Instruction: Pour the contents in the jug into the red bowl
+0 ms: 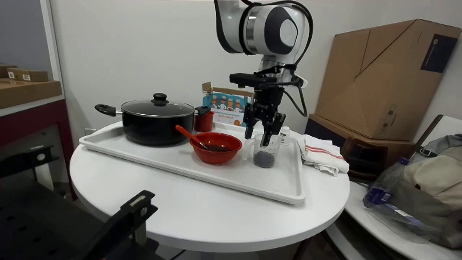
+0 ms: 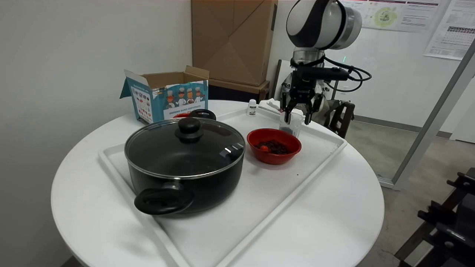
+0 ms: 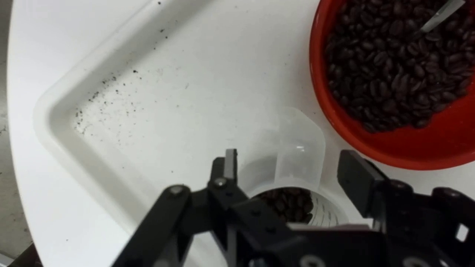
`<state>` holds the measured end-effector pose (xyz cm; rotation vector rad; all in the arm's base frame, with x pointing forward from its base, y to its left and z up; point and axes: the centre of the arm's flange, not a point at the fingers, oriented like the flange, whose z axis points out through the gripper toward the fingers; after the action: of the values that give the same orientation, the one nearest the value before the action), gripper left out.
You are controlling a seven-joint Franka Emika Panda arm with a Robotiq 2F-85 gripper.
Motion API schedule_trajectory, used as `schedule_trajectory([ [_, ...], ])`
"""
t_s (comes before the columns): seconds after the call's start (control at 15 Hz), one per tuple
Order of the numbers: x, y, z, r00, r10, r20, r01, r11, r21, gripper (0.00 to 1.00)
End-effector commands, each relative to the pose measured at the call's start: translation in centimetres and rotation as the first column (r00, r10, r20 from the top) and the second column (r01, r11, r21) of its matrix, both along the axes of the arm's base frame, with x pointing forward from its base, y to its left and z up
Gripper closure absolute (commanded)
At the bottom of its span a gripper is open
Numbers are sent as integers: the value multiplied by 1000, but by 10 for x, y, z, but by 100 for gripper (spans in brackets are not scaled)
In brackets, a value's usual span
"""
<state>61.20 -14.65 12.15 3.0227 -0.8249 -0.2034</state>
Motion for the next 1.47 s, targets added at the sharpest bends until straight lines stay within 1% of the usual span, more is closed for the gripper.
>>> schedule_trajectory([
  [0.0, 8, 1, -6, 1000, -12, 18, 12, 1000, 5, 59],
  [0.07, 8, 1, -6, 1000, -11, 18, 11, 1000, 4, 68],
  [0.2, 8, 1, -7, 1000, -11, 17, 11, 1000, 3, 81],
  [0.27, 7, 1, -7, 1000, -10, 16, 10, 1000, 2, 90],
  [0.33, 7, 1, -7, 1000, -10, 15, 10, 1000, 1, 93],
  [0.4, 7, 0, -6, 1000, -9, 16, 9, 1000, 0, 88],
  [0.6, 4, 0, -2, 1000, -3, 14, 3, 1000, 6, 88],
  [0.67, 1, 0, 2, 1000, 15, 5, -15, 1000, 11, 88],
  [0.87, -5, -9, 21, 989, 145, -20, -144, 989, 27, 88],
  [1.0, -8, -22, 43, 973, 230, -28, -229, 973, 12, 88],
  [1.13, -12, -37, 70, 941, 337, -37, -337, 942, 6, 88],
  [1.27, -18, -49, 99, 898, 438, -50, -438, 899, 15, 88],
  [1.4, -24, -53, 128, 846, 529, -64, -528, 848, 29, 88],
])
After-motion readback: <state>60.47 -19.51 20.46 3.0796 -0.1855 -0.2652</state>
